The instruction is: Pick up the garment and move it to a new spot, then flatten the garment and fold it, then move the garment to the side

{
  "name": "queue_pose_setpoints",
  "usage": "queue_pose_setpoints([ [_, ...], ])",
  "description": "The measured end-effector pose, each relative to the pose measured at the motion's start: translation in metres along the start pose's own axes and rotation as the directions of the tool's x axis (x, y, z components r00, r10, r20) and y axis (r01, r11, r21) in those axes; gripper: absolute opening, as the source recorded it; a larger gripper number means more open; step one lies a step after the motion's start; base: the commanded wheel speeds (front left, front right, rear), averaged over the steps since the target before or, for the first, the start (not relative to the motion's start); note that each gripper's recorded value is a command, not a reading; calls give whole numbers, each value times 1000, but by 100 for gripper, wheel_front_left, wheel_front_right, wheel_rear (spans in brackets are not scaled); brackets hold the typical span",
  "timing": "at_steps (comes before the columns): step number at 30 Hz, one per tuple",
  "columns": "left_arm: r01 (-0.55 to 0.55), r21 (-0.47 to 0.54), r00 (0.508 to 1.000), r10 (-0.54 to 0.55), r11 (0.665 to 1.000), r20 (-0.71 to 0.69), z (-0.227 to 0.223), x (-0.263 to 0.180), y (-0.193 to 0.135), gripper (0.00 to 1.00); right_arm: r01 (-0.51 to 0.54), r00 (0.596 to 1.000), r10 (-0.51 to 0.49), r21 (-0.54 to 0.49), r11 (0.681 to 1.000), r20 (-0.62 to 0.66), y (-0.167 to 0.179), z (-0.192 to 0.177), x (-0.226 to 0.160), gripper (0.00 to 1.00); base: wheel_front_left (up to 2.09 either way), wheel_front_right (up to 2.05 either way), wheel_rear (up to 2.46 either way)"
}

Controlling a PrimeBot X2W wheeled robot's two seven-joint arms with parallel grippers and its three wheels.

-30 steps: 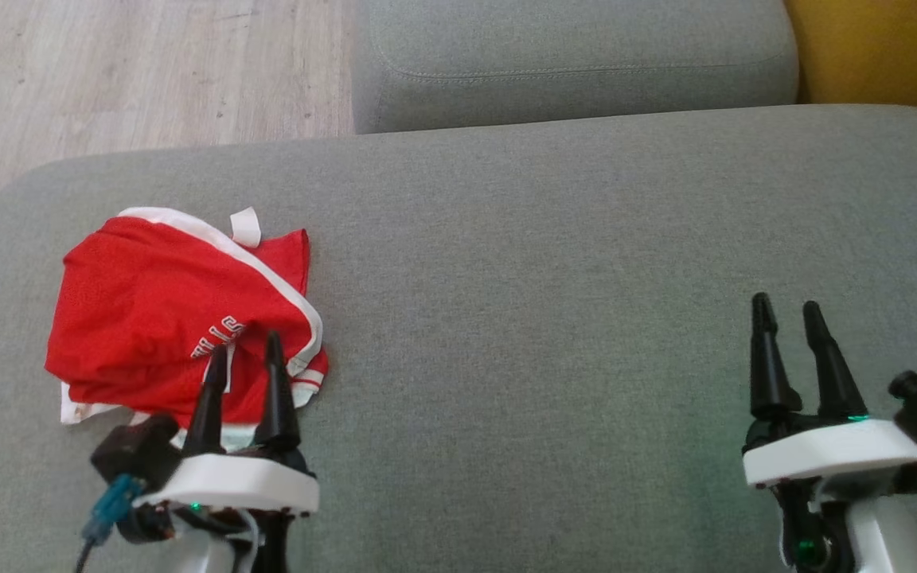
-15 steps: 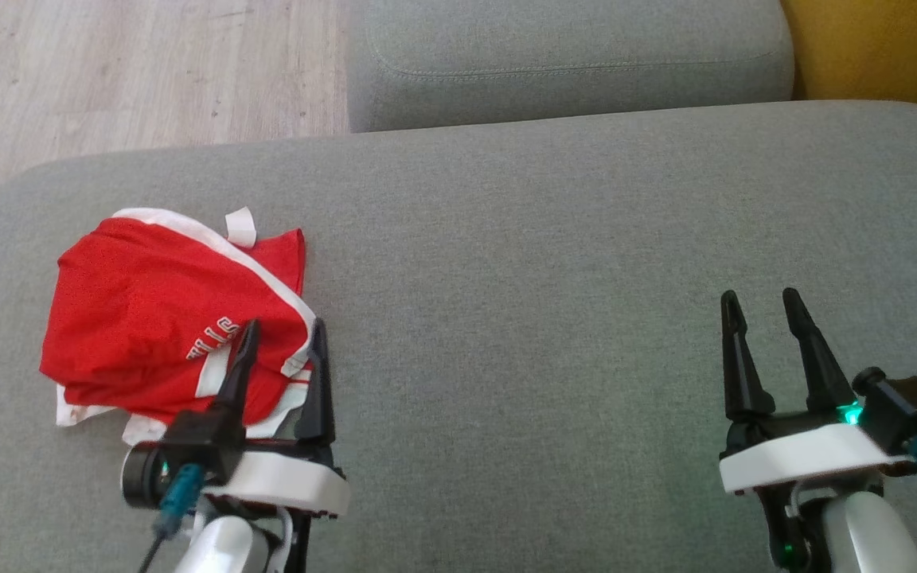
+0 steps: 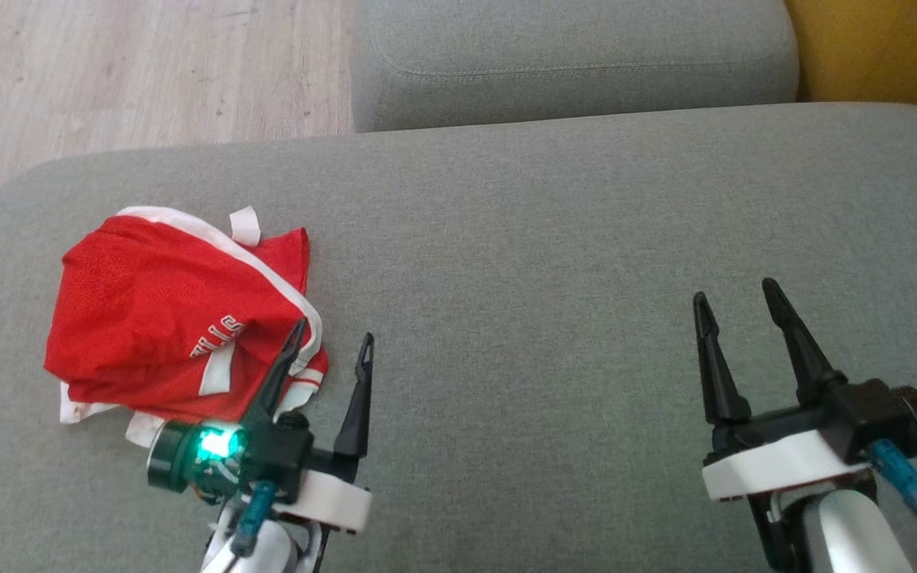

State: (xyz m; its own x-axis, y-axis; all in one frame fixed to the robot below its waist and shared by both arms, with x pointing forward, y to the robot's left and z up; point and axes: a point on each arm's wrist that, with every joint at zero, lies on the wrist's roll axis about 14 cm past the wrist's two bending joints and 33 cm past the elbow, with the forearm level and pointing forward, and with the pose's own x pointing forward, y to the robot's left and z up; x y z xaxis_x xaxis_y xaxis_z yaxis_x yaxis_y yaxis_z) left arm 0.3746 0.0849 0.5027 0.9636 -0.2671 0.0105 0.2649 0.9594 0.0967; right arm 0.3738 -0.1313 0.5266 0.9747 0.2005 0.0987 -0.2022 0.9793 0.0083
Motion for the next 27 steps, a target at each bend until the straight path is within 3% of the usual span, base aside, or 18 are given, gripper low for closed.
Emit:
queue_pose_setpoints([
  [7,20,82,998,-25,996,54,10,1,-10,100,-29,999,30,-91,995,16,7,3,0,100,0,0,0],
  [10,-20,-21,995,22,1000,94,26,5,-6,100,6,999,-5,-8,1000,34,-2,5,0,100,0,0,0],
  [17,-71,-68,992,77,995,99,25,-1,8,100,58,998,-59,104,993,9,-15,-8,-4,100,0,0,0],
  [27,-84,-101,994,90,991,61,8,-8,8,100,47,999,-43,124,991,-29,-8,-23,-8,100,0,0,0],
])
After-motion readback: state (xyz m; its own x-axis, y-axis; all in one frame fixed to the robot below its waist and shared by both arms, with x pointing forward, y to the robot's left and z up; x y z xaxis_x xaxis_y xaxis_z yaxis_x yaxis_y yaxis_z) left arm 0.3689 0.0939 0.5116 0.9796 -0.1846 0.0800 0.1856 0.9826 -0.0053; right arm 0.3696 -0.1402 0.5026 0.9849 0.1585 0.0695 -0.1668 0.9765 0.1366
